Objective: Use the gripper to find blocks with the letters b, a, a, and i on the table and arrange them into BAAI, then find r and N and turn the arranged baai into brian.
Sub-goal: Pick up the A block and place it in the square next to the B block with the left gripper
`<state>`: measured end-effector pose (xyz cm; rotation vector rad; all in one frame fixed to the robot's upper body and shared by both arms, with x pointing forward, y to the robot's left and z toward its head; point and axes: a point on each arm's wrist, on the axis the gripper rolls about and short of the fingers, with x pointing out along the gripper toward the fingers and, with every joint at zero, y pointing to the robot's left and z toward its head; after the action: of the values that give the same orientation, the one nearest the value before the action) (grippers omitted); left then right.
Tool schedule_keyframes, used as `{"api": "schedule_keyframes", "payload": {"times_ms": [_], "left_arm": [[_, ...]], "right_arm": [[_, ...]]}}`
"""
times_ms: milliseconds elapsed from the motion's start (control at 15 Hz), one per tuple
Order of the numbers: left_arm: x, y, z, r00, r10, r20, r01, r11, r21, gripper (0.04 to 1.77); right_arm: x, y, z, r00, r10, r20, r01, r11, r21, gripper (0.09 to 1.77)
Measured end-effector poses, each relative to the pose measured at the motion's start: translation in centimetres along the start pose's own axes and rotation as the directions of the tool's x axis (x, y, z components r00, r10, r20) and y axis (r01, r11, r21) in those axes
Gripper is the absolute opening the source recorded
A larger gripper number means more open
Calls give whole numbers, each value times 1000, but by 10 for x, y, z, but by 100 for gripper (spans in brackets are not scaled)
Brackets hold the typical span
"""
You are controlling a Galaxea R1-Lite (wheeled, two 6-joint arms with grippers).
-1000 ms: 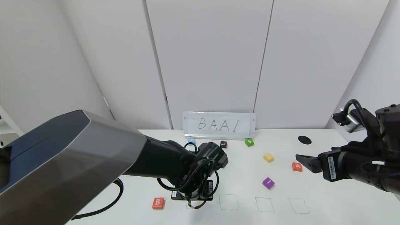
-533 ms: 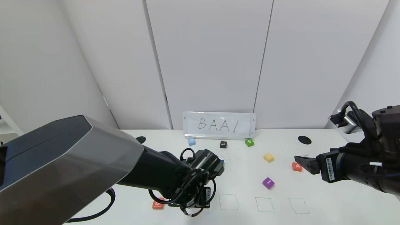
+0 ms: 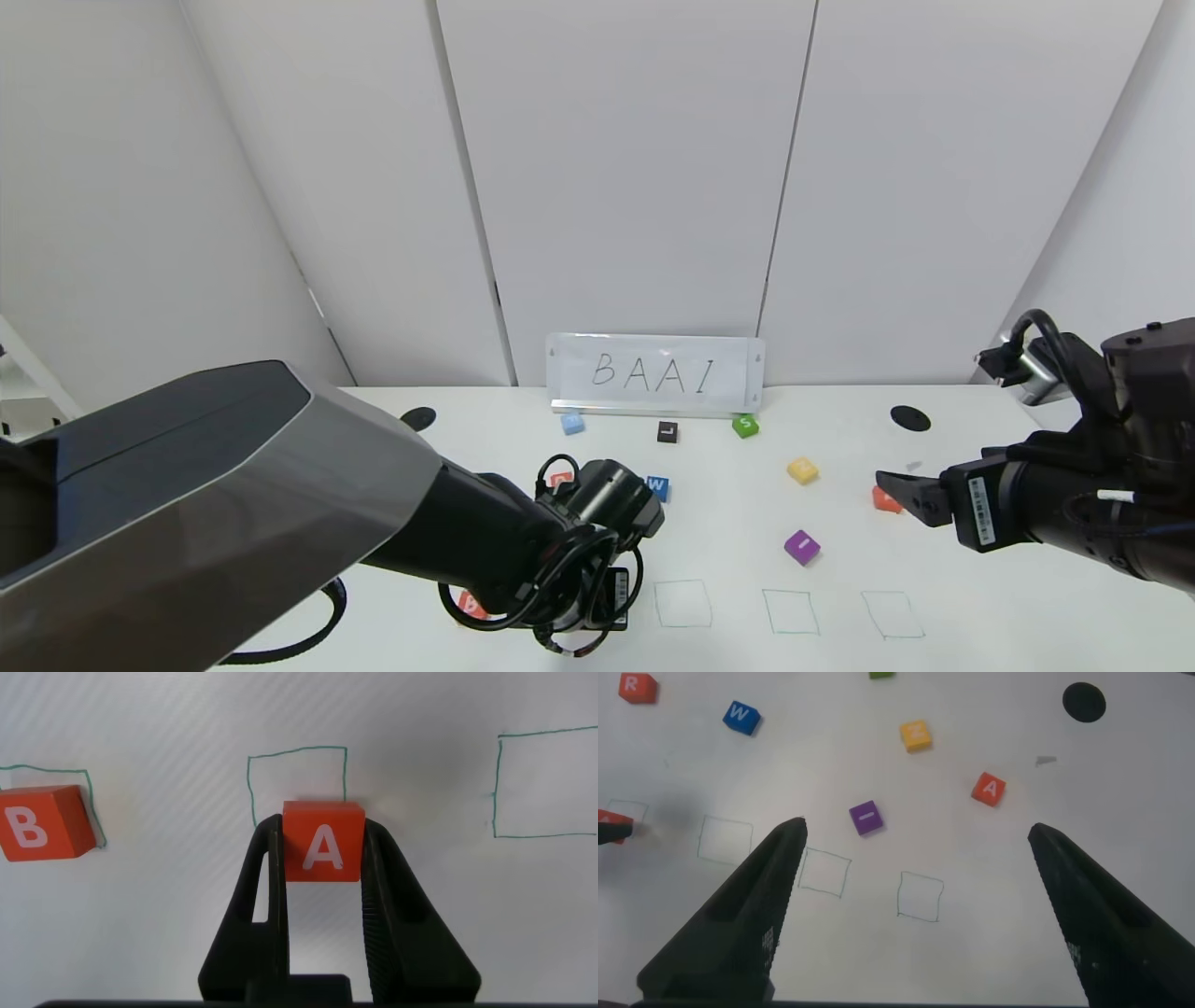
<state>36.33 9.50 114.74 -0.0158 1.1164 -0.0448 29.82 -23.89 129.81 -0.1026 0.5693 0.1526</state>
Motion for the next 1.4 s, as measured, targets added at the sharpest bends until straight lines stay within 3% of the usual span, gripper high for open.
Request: {"api": "schedule_keyframes", "payload": {"times_ms": [1400], "left_arm": [[14,5,2,1000,28,-4,-28,999,-15,50]], "right_arm": [[1,1,-2,1000,3,-8,-3,1000,-6,171]]}}
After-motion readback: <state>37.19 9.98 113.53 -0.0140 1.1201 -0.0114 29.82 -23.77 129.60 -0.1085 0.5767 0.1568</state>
